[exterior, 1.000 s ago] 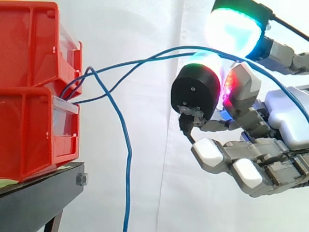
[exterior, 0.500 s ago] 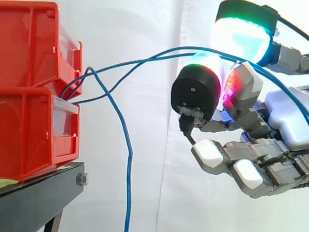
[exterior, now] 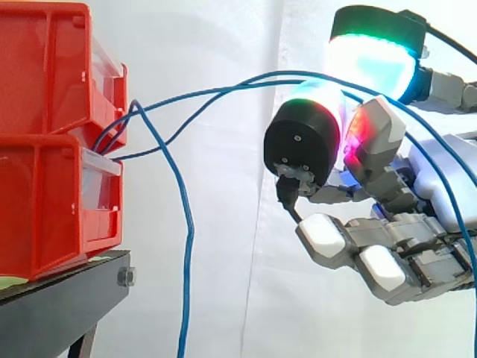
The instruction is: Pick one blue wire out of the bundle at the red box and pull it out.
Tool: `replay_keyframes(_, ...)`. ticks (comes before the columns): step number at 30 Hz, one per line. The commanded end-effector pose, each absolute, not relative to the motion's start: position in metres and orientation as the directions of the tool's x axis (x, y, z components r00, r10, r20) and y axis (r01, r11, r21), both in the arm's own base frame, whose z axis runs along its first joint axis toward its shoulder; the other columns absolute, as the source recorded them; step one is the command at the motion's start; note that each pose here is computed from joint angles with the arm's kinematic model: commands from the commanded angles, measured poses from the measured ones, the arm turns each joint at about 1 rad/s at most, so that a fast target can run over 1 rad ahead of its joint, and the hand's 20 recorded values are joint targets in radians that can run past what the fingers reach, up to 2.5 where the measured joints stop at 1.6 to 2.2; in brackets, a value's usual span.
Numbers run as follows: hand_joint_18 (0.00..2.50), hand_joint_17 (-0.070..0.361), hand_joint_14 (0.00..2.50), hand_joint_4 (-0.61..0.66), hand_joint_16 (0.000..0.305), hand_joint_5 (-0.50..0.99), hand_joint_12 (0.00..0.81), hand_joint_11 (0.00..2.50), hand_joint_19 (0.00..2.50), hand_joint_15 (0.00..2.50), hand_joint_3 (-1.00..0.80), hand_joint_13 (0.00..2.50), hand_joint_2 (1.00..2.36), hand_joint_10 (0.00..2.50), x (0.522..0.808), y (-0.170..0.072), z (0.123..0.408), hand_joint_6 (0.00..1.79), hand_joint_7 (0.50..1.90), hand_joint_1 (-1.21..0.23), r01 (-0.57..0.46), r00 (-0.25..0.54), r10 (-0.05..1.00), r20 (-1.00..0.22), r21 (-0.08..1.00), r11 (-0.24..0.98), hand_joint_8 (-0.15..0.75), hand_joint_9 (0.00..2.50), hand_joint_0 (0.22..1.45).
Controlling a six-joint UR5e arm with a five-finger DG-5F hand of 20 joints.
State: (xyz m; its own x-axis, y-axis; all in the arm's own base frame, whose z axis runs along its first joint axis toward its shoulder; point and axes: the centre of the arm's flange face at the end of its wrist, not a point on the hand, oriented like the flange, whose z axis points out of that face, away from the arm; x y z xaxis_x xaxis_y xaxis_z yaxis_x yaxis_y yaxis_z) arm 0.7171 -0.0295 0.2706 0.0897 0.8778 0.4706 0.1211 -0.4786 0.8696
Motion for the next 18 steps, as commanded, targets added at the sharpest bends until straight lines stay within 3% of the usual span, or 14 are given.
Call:
replay_keyframes(1, 0.47, 0.140, 0.02, 0.04, 0.062, -0.10, 0.368, 0.69, 0.65, 0.43, -0.19, 0.63, 1.02, 0.03, 0.7170, -0.0301, 0.2701, 0.91, 0.90, -0.81, 0.121, 0.091, 0.877, 0.471, 0.869, -0.479, 0.240, 1.12, 0.57)
replay_keyframes(18, 0.54, 0.160, 0.02, -0.02, 0.071, -0.09, 0.402, 0.66, 0.62, 0.41, -0.12, 0.67, 1.01, 0.03, 0.7171, -0.0301, 0.2717, 0.91, 0.87, -0.80, 0.121, 0.088, 0.884, 0.458, 0.876, -0.466, 0.257, 1.18, 0.59)
